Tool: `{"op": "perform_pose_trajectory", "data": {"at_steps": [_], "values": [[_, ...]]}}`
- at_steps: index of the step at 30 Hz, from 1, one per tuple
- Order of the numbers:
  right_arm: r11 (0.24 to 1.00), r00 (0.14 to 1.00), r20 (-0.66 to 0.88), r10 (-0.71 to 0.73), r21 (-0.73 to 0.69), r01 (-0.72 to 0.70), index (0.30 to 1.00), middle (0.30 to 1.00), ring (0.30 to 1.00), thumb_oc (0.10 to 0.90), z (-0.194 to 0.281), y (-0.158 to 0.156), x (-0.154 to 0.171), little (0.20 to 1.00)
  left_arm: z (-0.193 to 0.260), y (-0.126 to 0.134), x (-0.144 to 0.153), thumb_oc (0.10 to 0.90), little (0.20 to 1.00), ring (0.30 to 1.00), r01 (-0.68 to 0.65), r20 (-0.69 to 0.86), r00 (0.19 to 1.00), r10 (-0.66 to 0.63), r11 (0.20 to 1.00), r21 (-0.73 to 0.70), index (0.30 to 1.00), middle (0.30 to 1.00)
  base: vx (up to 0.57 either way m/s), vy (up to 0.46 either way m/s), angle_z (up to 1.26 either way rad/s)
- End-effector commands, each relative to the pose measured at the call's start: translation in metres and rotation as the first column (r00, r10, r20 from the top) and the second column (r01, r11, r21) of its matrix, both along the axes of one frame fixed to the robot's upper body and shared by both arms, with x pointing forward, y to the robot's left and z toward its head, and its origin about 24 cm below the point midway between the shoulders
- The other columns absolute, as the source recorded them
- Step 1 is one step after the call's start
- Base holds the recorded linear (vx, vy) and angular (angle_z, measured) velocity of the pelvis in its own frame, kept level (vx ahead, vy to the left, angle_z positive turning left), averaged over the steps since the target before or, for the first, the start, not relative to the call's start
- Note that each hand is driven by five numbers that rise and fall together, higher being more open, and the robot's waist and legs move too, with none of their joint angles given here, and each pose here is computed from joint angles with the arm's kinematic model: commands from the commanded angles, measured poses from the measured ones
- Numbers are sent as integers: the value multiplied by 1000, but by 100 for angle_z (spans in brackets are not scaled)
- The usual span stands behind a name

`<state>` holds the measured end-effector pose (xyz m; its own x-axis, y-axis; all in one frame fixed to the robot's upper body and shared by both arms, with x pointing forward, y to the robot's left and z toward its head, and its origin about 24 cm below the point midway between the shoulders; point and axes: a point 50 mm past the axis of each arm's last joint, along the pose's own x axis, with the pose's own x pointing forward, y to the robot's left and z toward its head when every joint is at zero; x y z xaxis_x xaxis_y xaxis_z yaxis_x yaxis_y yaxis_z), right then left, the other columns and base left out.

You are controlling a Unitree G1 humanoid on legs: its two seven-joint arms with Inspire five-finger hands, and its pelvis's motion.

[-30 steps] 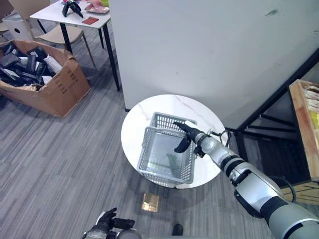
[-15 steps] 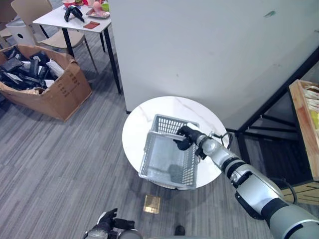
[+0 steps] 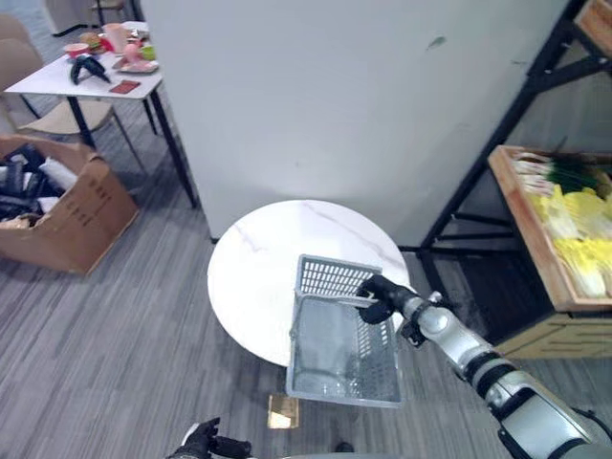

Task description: Get the vegetables into the basket

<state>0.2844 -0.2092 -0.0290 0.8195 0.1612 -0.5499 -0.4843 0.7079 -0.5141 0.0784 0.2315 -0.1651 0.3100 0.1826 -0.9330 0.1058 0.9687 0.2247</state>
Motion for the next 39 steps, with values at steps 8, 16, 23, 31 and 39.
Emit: {"op": "perform_pose_trajectory", "data": {"at_steps": [8,16,23,31,39], "values": [[967,933,264,-246,135,217,300,300,300,400,56,-69,6,300,-6,-11,-12,900,1000,1000,104,-88,990,-106,994,-23,1000,1000,-32,-29,-9],[919,898,197,-394,123,376,300,300,300,400,33,-103,-30,300,-5,-13,-10,900,1000,1000,95,-78,992,-97,995,-31,1000,1000,-16,-31,-6],[812,809,72,-583,43,582,300,300,300,400,-2,-141,-79,300,-6,-16,-11,900,1000,1000,111,-88,990,-113,993,-34,1000,1000,-12,-35,-3],[698,693,-98,-714,-15,716,300,300,300,400,-45,-144,-119,300,-6,-18,-6,900,1000,1000,126,-73,989,-128,992,-30,1000,1000,-2,-5,0],[646,637,-177,-750,9,763,300,300,300,400,-68,-125,-134,300,-6,-20,-7,900,1000,1000,136,-73,988,-137,990,-24,1000,1000,2,2,1]]}}
